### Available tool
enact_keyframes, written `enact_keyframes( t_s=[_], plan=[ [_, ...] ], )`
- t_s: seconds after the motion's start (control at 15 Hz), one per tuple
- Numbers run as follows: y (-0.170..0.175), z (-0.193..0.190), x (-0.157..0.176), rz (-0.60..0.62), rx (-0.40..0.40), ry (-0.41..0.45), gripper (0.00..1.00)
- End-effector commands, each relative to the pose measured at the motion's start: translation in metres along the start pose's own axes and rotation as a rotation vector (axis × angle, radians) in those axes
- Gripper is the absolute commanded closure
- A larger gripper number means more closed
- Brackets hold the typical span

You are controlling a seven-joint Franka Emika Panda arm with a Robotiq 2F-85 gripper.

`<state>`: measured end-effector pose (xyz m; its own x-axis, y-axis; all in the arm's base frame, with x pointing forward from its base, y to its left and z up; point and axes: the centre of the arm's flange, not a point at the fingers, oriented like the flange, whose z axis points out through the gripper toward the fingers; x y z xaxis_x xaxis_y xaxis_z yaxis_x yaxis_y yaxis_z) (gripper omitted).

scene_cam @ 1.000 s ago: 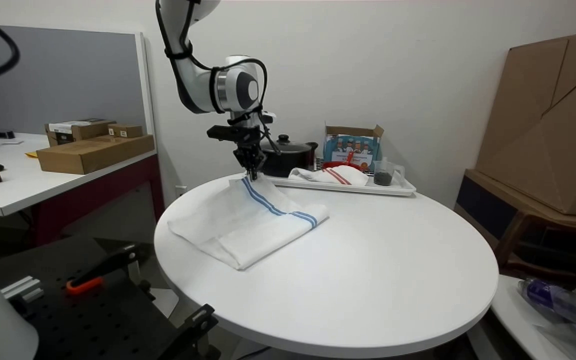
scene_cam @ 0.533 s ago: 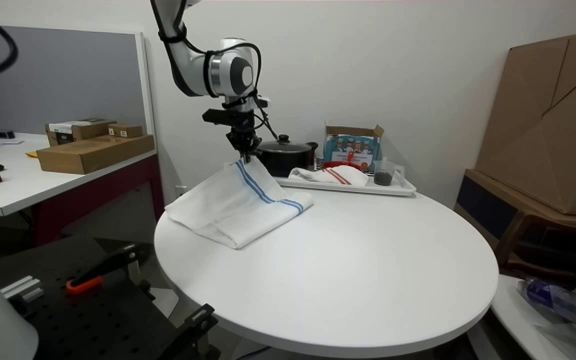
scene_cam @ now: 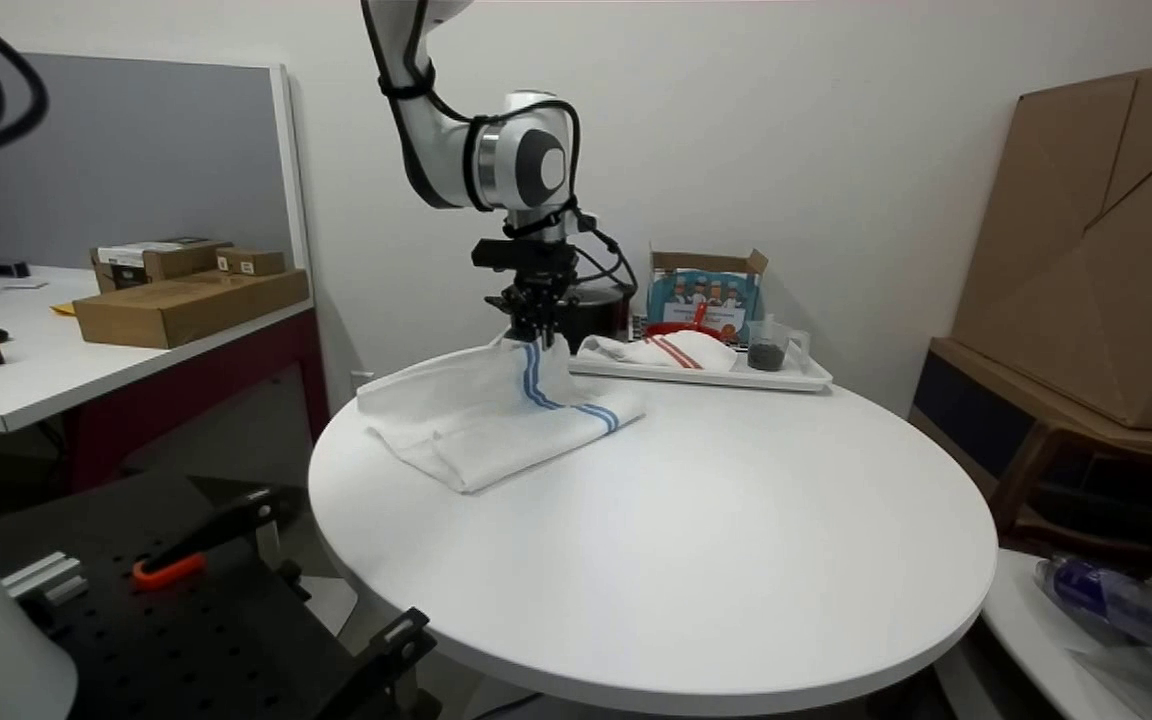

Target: Fold the towel

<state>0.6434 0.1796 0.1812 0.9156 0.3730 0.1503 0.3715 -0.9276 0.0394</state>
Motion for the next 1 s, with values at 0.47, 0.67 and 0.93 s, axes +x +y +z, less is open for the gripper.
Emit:
enact_keyframes(
  t_s=[0.47, 0.67, 0.93],
  plan=[
    [0.135, 0.026, -0.031, 0.063, -0.08, -0.063, 0.99],
    [0.161, 0.039, -0.045, 0.102, -0.11, -0.095, 0.99],
    [0.177, 0.057, -0.06, 0.121, -0.14, -0.136, 0.99]
  ],
)
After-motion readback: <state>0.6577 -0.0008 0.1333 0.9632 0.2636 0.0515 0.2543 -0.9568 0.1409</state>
